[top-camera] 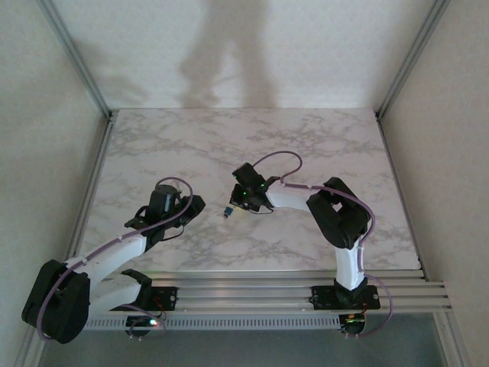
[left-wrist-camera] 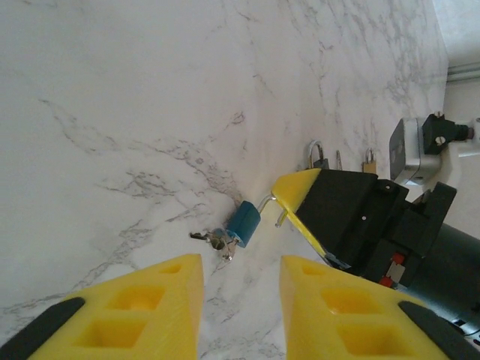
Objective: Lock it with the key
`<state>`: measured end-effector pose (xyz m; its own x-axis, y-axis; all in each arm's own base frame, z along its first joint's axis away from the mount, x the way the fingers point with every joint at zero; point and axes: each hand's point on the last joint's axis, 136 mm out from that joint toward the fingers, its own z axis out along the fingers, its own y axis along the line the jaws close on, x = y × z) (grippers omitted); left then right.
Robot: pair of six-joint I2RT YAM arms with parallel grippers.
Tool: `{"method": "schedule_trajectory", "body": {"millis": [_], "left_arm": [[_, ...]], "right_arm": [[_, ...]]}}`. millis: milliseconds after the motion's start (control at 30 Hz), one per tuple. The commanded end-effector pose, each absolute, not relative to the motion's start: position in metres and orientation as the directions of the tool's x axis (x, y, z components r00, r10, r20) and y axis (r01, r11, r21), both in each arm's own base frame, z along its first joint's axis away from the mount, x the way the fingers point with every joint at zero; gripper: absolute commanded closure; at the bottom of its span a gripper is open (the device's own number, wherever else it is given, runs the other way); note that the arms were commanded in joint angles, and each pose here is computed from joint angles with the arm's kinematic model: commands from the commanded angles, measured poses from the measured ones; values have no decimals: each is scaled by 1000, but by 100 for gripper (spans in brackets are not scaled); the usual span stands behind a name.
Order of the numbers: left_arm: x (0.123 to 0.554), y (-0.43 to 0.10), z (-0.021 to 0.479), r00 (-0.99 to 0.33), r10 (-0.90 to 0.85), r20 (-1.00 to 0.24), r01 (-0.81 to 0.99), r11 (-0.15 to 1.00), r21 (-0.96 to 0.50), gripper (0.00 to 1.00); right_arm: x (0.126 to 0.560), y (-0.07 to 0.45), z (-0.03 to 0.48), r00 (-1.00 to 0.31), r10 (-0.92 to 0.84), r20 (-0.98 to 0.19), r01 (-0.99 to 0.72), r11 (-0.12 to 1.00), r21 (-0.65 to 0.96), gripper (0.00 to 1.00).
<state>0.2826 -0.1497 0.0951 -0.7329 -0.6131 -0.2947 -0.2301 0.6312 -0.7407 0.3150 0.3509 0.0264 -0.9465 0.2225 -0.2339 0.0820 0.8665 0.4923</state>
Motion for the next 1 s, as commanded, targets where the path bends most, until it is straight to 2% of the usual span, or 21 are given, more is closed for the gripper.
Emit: {"method": "schedule_trajectory", "body": {"millis": [0, 100, 367, 667, 833, 967], "left_arm": [[285, -152, 100, -728, -621, -290, -211, 605, -768, 66], [283, -155, 98, -737, -618, -276, -205, 592, -779, 60], [278, -161, 98, -742, -613, -271, -158, 553, -818, 49], [280, -157, 126, -676, -662, -325, -22, 458, -889, 34], [277, -154, 137, -642, -712, -283, 28, 347, -938, 32], [275, -159, 153, -651, -712, -264, 79, 283, -956, 32]], "right_arm": [[319, 354, 26, -950, 201, -241, 56, 865, 499, 95], [317, 358, 28, -952, 189, -243, 36, 853, 521, 100], [312, 374, 54, -949, 135, -283, -74, 780, 621, 100], [306, 377, 119, -904, 125, -409, -237, 649, 723, 100], [296, 376, 159, -875, 126, -467, -326, 559, 762, 100], [292, 370, 179, -876, 142, -460, -323, 537, 780, 100]]}}
